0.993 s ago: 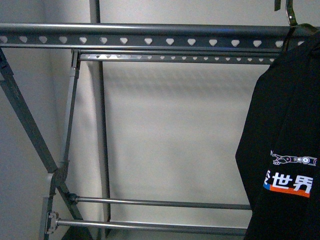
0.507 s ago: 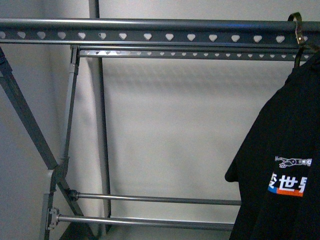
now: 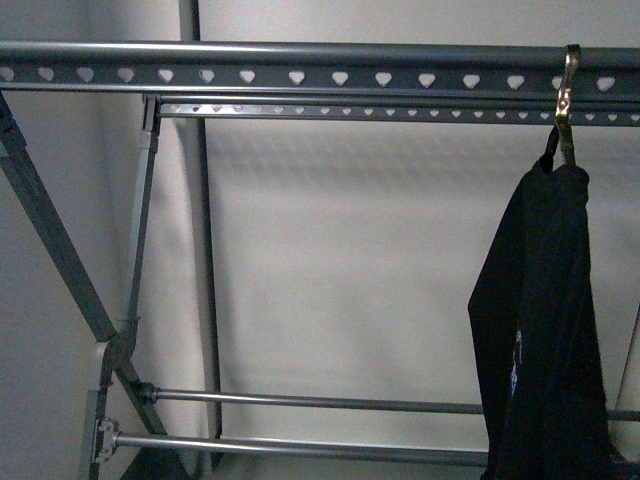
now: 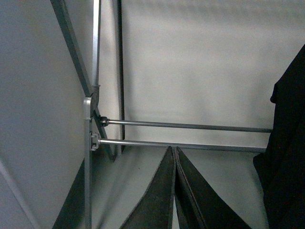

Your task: Hang clothes on hanger

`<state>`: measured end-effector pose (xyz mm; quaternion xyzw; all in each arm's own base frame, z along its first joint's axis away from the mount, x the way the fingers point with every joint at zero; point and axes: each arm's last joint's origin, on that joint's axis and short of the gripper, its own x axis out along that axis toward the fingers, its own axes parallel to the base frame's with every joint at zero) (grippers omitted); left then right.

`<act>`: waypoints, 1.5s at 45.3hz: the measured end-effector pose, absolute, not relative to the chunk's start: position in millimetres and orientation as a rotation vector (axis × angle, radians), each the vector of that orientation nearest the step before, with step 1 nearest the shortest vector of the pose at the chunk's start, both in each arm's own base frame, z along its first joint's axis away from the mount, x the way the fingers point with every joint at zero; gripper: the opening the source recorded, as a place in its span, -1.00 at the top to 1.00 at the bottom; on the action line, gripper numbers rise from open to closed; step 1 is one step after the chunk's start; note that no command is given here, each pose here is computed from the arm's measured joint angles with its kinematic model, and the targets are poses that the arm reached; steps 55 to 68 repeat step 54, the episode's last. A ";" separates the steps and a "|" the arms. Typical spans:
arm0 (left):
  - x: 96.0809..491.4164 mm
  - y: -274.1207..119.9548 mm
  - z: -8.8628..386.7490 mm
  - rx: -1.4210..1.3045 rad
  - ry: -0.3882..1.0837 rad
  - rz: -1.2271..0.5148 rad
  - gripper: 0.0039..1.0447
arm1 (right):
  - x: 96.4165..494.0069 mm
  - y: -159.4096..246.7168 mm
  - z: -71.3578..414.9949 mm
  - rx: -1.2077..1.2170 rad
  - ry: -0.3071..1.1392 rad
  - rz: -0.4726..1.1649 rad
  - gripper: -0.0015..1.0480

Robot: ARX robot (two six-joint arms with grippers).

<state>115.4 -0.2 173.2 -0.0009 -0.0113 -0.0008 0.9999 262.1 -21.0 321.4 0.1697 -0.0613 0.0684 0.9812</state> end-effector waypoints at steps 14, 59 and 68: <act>108.3 -0.2 172.9 -0.002 -0.025 -0.002 0.94 | 99.4 -0.3 191.8 0.021 0.020 -0.003 0.48; 96.8 -0.2 169.6 -0.002 -0.016 -0.002 0.79 | 97.6 -0.3 165.0 0.002 0.002 -0.002 0.83; 96.8 -0.2 169.6 -0.002 -0.016 -0.002 0.79 | 97.6 -0.3 165.0 0.002 0.002 -0.002 0.83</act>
